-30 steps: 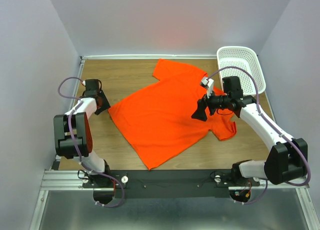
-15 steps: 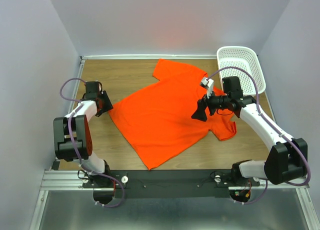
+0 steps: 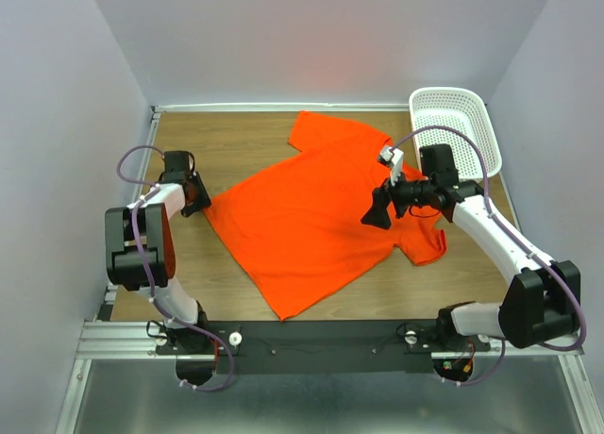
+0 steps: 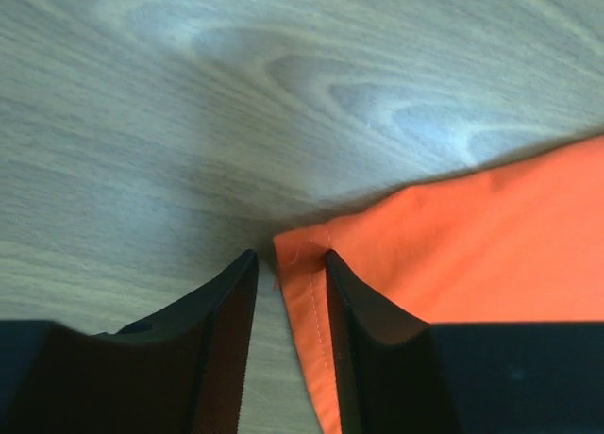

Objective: Fold and stack the t-shirts

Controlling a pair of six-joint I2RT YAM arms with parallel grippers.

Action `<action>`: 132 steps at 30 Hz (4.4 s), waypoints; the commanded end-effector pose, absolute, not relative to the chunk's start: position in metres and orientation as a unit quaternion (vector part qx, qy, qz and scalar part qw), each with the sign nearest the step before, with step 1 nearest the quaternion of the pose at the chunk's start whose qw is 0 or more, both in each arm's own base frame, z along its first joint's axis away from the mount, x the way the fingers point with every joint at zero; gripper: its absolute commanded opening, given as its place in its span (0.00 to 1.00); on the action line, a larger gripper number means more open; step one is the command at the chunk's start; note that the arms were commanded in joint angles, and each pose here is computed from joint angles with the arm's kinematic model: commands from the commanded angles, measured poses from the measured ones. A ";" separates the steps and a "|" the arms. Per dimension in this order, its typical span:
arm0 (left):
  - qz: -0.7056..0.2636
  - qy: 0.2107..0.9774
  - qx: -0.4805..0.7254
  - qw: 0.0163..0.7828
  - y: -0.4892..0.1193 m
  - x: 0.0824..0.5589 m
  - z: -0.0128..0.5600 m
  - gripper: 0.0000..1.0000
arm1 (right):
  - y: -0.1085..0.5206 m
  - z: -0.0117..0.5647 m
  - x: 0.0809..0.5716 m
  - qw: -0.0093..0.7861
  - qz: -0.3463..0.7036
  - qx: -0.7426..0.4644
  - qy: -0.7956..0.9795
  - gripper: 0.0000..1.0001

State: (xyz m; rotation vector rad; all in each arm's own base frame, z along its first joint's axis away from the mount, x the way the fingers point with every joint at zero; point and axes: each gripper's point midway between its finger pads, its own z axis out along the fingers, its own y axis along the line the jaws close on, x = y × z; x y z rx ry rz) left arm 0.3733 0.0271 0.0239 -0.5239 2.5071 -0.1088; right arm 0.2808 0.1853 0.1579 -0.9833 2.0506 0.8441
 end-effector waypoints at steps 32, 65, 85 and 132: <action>-0.057 0.920 -0.105 0.374 -0.010 0.387 0.089 0.00 | 0.168 0.140 0.298 0.354 0.257 -0.388 0.811 1.00; -0.023 0.902 -0.205 0.380 0.067 0.372 0.090 0.00 | 0.165 0.045 0.565 0.344 0.117 -0.177 0.915 0.95; -0.040 0.896 -0.193 0.398 0.061 0.374 0.102 0.00 | 0.155 0.000 0.566 0.313 0.099 -0.167 0.930 0.63; -0.087 0.891 -0.158 0.417 0.038 0.376 0.115 0.00 | 0.232 0.082 0.496 0.259 0.373 -0.265 0.851 0.96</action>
